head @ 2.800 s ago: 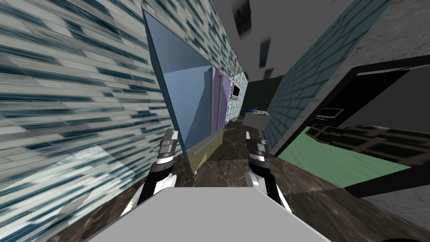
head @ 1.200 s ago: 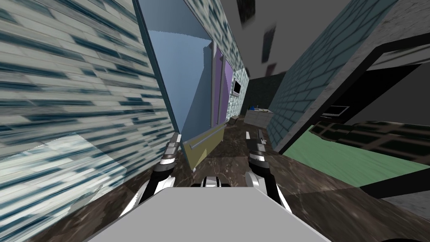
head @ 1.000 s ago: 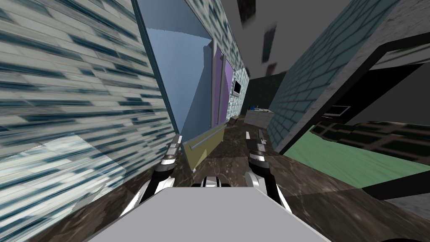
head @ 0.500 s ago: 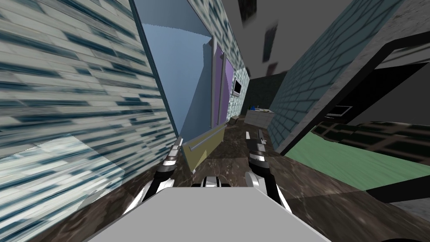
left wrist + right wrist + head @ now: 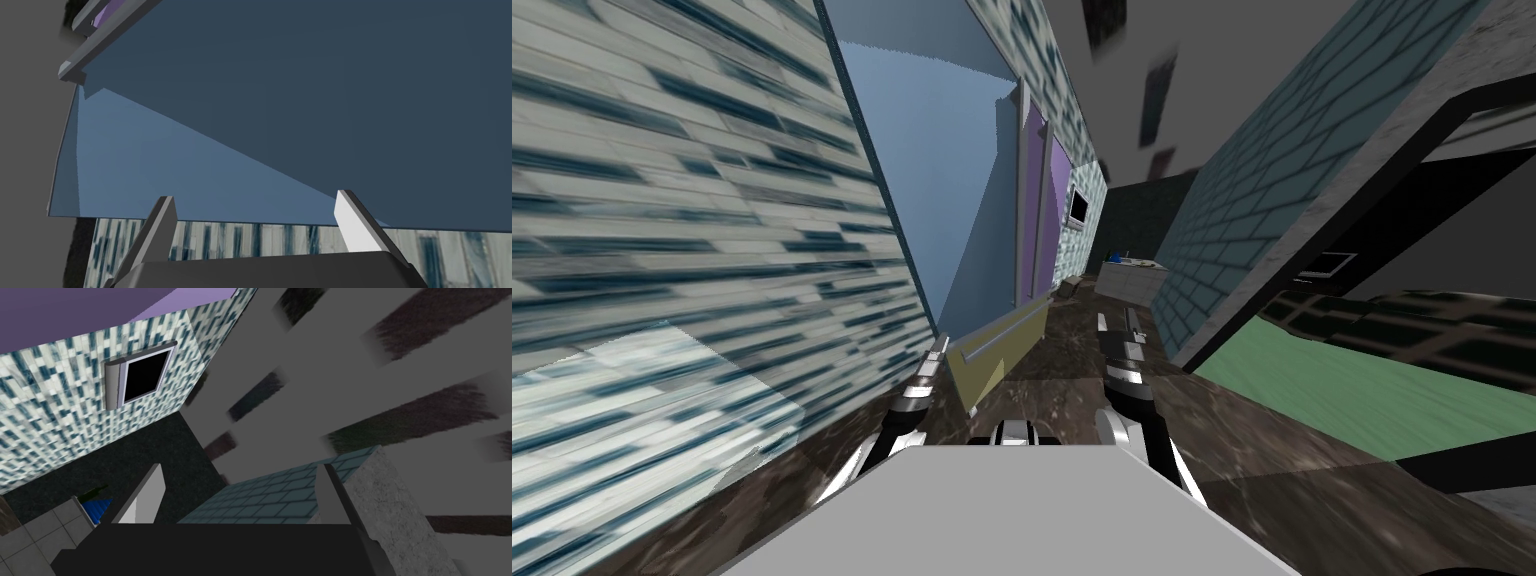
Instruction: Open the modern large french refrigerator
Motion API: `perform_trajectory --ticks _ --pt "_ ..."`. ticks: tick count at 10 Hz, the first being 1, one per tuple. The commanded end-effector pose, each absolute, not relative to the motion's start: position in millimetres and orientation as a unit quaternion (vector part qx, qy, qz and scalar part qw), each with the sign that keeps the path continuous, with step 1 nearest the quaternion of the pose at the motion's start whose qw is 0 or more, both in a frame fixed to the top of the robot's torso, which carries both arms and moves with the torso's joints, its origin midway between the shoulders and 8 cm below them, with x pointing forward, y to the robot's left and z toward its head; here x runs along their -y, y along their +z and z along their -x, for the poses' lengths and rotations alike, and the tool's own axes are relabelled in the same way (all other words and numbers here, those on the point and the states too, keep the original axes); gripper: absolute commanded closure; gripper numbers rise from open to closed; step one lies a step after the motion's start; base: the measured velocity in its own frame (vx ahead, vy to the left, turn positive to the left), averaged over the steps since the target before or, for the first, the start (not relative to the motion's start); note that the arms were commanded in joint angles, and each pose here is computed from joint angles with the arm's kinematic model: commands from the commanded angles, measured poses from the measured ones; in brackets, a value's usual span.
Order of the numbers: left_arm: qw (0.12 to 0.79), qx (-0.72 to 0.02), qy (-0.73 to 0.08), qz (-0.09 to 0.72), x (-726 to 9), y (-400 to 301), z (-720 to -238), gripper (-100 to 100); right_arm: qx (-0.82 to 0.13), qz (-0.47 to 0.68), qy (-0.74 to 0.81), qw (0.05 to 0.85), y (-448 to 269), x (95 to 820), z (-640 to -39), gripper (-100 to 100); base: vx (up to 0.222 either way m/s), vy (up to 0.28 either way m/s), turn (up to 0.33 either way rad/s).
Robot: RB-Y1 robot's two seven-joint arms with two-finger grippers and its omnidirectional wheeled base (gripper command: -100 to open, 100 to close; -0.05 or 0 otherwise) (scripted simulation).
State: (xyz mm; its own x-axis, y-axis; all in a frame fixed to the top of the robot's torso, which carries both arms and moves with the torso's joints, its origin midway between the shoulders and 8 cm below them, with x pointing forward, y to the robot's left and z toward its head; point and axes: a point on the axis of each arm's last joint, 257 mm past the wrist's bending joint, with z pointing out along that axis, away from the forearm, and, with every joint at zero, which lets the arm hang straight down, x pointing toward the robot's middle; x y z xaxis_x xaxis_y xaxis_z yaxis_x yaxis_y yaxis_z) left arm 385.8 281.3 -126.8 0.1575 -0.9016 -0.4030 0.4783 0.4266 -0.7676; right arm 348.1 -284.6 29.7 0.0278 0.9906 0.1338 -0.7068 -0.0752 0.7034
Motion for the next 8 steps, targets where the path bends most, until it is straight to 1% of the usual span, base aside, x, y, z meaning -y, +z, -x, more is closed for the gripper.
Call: perform_trajectory --ticks 1,8 --pt "0.714 -0.456 -0.469 0.251 -288 -152 -389 -100 -0.223 -0.318 0.661 0.642 30 285 -348 0 0.056 0.007 0.014" --pt "0.692 -0.490 -0.448 0.284 -303 -213 -394 -100 -0.223 -0.318 0.661 0.642 30 285 -348 0 0.037 -0.001 0.006"
